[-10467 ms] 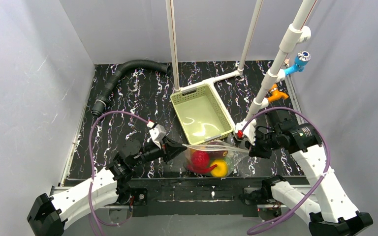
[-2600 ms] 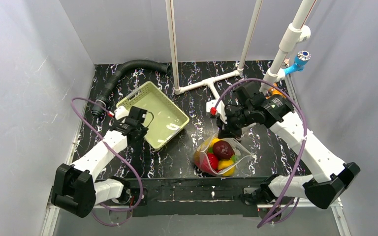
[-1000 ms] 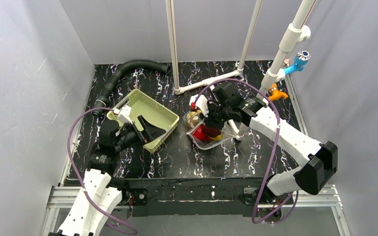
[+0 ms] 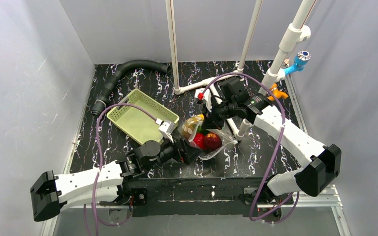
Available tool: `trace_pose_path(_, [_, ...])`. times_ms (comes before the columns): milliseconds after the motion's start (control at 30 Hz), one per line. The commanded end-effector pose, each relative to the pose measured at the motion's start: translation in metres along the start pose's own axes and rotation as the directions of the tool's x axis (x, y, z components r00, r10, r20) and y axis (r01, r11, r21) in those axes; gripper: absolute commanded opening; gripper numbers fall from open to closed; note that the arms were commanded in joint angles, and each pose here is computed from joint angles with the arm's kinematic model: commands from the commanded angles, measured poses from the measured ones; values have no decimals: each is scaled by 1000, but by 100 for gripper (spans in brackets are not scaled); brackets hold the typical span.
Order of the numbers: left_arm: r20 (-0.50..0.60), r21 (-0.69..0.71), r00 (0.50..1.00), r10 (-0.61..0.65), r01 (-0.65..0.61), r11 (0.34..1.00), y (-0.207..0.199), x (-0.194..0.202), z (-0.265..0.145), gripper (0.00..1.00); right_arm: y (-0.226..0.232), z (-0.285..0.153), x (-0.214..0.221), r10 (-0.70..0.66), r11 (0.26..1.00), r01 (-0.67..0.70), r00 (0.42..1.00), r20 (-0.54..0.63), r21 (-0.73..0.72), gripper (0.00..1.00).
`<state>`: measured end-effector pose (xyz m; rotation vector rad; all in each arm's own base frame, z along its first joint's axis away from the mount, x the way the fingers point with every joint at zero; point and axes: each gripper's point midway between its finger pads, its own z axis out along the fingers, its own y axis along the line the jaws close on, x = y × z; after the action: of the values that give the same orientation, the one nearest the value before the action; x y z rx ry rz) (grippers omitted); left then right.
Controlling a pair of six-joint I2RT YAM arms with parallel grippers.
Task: Open the zip-top bag and remove the fake food
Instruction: Pick up the fake fruit from the zipper food storage bag.
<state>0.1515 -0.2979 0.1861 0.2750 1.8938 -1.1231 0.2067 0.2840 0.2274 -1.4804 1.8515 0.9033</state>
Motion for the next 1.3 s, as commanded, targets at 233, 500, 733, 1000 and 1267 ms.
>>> trace_pose_path(233, [108,-9,993,-43,44,999,-7,-19,20,95,1,-1,-6,-28,999,29,999,38,-13,1])
trace_pose_path(500, [139,-16,989,-45,48,999,-9,-26,32,91,2,2,-5,-21,999,21,999,33,-26,1])
trace_pose_path(733, [91,3,996,-11,10,1000,-19,-27,22,86,1,3,-4,-17,999,18,999,30,-27,1])
trace_pose_path(1000, [1,-112,1000,-27,27,993,-2,-24,-19,88,0,5,-4,-7,999,8,1000,29,-33,1])
trace_pose_path(1267, [-77,273,997,1,20,962,-88,-26,0,87,-5,5,-3,-6,1000,6,1000,10,-11,1])
